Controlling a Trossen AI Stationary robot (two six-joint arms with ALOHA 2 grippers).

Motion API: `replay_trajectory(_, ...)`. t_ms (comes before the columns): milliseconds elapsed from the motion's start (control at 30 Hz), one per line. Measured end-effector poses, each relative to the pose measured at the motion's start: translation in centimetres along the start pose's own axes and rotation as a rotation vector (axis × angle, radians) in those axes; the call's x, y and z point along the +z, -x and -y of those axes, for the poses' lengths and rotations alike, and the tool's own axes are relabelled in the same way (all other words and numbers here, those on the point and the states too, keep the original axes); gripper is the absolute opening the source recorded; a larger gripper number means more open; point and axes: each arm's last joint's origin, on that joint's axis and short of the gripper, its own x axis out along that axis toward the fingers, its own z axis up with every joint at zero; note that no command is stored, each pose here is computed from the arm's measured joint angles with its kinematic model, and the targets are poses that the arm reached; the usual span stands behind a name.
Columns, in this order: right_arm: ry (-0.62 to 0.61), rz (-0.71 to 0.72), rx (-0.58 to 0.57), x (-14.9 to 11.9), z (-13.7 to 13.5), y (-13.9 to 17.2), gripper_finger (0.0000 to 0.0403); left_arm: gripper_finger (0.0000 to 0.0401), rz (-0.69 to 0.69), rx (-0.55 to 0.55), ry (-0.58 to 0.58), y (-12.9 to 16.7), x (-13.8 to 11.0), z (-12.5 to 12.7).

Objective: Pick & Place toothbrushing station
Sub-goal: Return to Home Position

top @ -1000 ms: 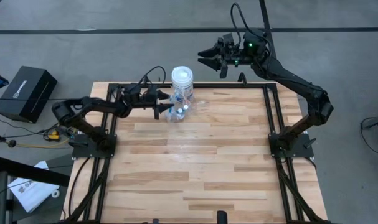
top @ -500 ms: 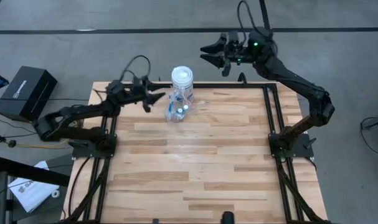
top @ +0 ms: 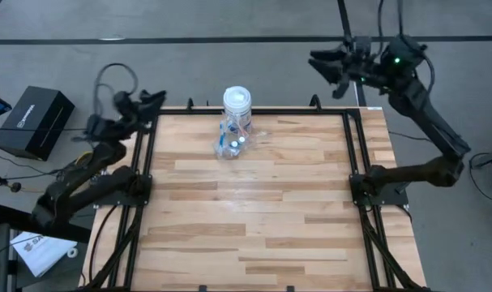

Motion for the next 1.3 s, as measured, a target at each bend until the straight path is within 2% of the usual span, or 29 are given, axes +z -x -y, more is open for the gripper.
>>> replay_trajectory(33, 0.048, -0.034, -0.021, -0.1, -0.1, 0.6, 0.0131, 0.0141, 0.028, -0.013, -0.017, 0.4, 0.5, 0.6)
replay_trajectory(100, -0.006, -0.174, -0.041, -1.2, -0.4, 2.1, 0.0129, 0.0137, 0.075, -0.049, -0.062, 1.3, 1.3, 1.7)
replay_trajectory(167, -0.021, -0.229, -0.013, -1.5, -1.0, 3.3, 0.0128, 0.0136, 0.076, -0.116, -0.1, 1.9, 1.8, 2.8)
replay_trajectory(200, 0.001, -0.211, 0.009, -1.2, -1.5, 3.8, 0.0129, 0.0136, 0.066, -0.157, -0.073, 2.2, 2.0, 3.2)
replay_trajectory(267, 0.119, -0.084, 0.072, 0.2, -2.9, 5.2, 0.0135, 0.0137, 0.038, -0.233, 0.003, 2.9, 2.2, 4.2)
replay_trajectory(367, 0.233, 0.023, 0.225, 1.5, -5.6, 8.6, 0.015, 0.0137, -0.094, -0.447, -0.115, 3.9, 2.3, 5.7)
replay_trajectory(433, 0.254, 0.013, 0.358, 1.2, -7.2, 10.9, 0.0159, 0.0136, -0.121, -0.486, -0.1, 4.4, 2.4, 6.2)
replay_trajectory(500, 0.227, -0.002, 0.409, 0.6, -7.9, 12.0, 0.0167, 0.0136, -0.119, -0.494, -0.091, 4.7, 2.5, 6.5)
replay_trajectory(667, 0.108, -0.08, 0.436, -3.2, -8.5, 14.7, 0.0179, 0.014, -0.218, -0.559, -0.097, 5.0, 1.9, 6.5)
replay_trajectory(767, 0.096, -0.002, 0.394, -6.4, -8.5, 16.7, 0.0184, 0.014, -0.244, -0.555, -0.066, 5.6, 0.9, 5.9)
replay_trajectory(967, 0.057, 0.217, 0.37, -15.3, -7.7, 20.0, 0.0188, 0.0137, -0.194, -0.581, -0.089, 8.4, -1.2, 5.8)
replay_trajectory(1000, 0.046, 0.22, 0.35, -16.9, -7.4, 20.1, 0.0187, 0.0136, -0.191, -0.58, -0.075, 8.9, -1.6, 5.7)
replay_trajectory(1100, 0.029, 0.174, 0.347, -18.9, -6.8, 18.6, 0.0186, 0.0136, -0.171, -0.603, -0.042, 10.2, -2.5, 5.7)
replay_trajectory(1167, 0.057, 0.192, 0.281, -18.4, -6.6, 17.9, 0.0185, 0.0136, -0.185, -0.628, -0.009, 10.4, -2.9, 5.5)
replay_trajectory(1300, 0.01, 0.085, 0.217, -20.6, -5.9, 17.0, 0.0182, 0.0136, -0.222, -0.64, 0.02, 10.7, -3.9, 4.8)
